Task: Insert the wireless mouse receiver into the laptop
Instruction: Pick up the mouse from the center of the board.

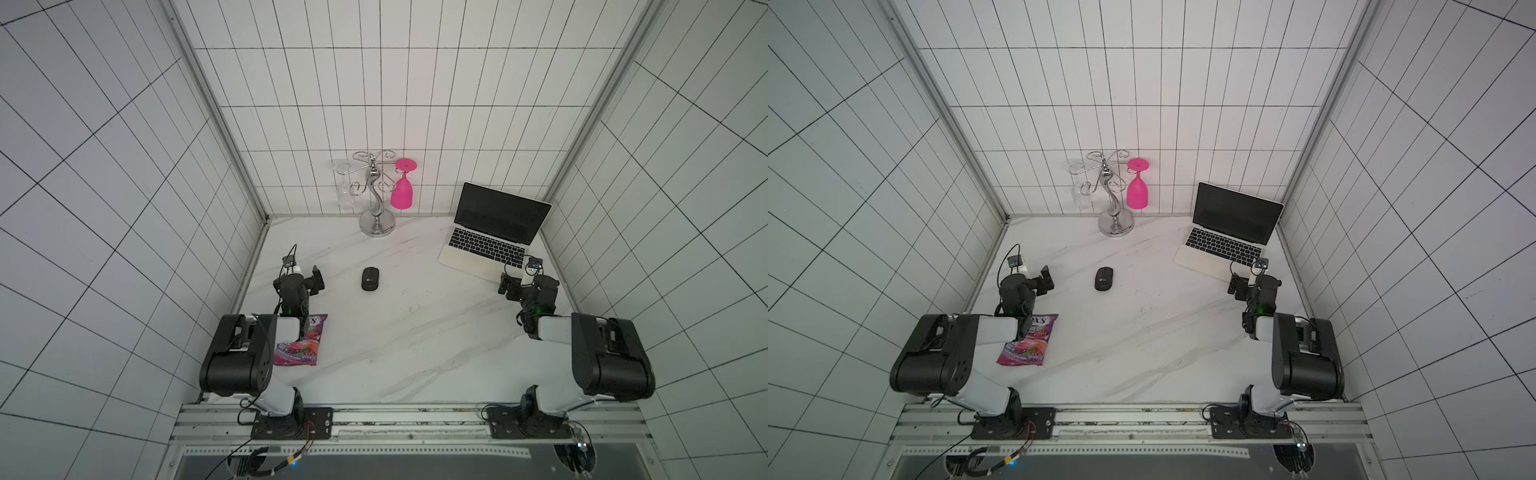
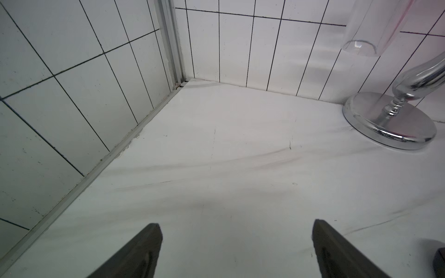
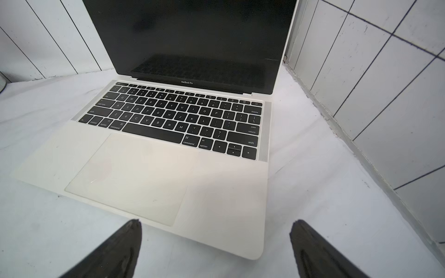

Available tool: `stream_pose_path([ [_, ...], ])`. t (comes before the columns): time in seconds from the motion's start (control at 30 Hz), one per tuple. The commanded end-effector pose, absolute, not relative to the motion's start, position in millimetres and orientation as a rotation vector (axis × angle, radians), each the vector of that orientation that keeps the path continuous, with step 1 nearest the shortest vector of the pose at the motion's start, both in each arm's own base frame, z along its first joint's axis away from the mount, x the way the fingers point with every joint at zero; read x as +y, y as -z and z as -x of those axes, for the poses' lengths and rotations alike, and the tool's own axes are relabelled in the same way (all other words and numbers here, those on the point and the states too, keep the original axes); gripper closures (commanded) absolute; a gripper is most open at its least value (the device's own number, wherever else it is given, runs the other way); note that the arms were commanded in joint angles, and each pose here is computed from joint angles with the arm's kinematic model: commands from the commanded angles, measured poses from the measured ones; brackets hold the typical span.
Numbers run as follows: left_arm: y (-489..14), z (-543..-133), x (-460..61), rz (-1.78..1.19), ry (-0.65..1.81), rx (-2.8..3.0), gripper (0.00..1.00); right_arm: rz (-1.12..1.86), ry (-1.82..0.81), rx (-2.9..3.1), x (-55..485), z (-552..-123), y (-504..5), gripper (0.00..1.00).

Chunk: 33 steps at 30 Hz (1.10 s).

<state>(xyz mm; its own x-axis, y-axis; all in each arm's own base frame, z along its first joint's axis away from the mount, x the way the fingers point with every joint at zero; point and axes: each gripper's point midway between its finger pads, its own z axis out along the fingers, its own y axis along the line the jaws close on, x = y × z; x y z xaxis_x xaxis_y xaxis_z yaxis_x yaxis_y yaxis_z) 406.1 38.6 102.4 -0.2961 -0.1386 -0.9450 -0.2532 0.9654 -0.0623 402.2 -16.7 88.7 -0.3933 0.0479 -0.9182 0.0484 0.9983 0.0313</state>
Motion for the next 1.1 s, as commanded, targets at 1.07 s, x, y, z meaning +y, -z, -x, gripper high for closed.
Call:
stream_pose_path([
  [1.07,-120,-410,-181,-0.137,0.065,2.392,0.02,0.307,-0.698,2.170,190,-285,-132,0.01],
])
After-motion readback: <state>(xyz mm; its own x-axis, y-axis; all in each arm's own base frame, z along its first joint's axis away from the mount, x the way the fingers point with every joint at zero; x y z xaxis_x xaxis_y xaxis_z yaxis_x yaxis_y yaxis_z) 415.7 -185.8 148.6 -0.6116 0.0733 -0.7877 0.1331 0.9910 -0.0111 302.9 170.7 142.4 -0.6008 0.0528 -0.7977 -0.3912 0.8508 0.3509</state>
